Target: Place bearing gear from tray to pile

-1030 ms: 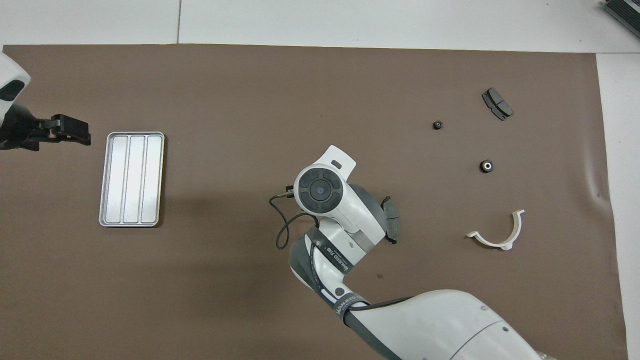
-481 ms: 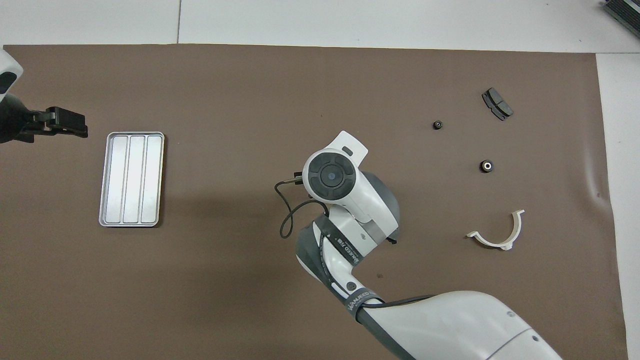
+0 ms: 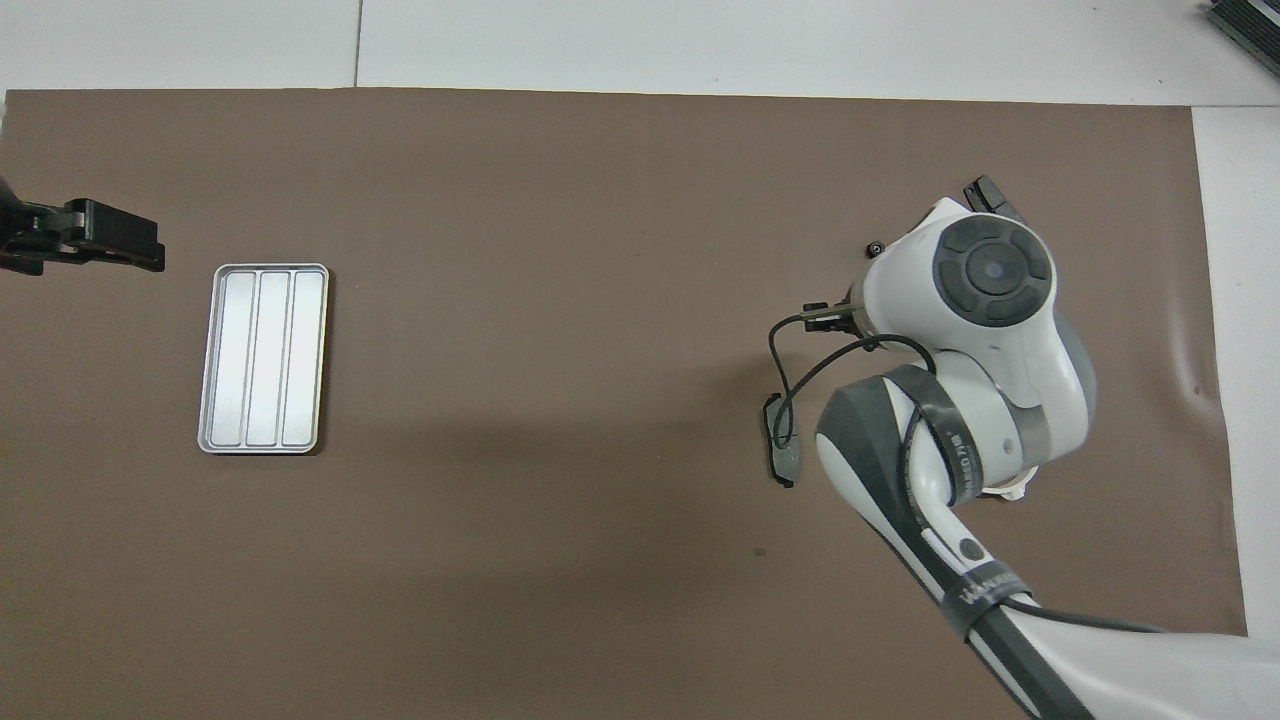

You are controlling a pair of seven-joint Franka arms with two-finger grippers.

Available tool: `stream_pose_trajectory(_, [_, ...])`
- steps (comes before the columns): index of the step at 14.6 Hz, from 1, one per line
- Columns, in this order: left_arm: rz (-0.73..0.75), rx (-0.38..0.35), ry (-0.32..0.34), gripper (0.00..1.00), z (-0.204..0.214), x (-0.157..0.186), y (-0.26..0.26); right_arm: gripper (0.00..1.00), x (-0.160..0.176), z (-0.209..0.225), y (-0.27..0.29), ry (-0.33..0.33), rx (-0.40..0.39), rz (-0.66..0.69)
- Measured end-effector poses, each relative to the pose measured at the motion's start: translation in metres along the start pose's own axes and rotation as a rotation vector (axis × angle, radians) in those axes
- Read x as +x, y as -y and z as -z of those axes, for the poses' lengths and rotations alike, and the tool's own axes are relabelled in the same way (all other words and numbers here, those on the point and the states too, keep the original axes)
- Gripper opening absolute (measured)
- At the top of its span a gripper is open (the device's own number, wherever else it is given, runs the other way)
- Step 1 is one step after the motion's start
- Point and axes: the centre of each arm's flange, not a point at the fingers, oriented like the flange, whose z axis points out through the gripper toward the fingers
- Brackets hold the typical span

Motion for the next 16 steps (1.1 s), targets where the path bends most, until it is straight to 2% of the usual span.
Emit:
stream_pose_trajectory(2, [-0.028,0.002,0.027,1.00,-0.014,-0.004,-0.003,0.35,-0.015,-0.022,-0.042,0.047,-0.007,0.057])
stream_pose_trajectory(4, [-0.037,0.005,0.049,1.00,-0.026,-0.010,-0.004,0.35,-0.029,-0.043,-0.069,0.065,0.023,0.082])
stream_pose_trajectory(8, [-0.024,0.010,0.056,1.00,-0.027,-0.018,0.002,0.35,-0.056,-0.085,-0.079,0.044,0.062,0.094])
stream_pose_trajectory(11, [0.006,0.012,0.055,1.00,-0.026,-0.019,0.019,0.35,-0.063,-0.101,-0.076,0.037,0.066,0.096])
stream_pose_trajectory(13, [0.014,0.012,0.056,1.00,-0.027,-0.019,0.023,0.49,-0.063,-0.106,-0.075,0.036,0.069,0.092])
stream_pose_trajectory(16, [0.013,0.012,0.056,1.00,-0.027,-0.019,0.023,0.81,-0.054,-0.092,-0.077,0.009,0.073,0.015])
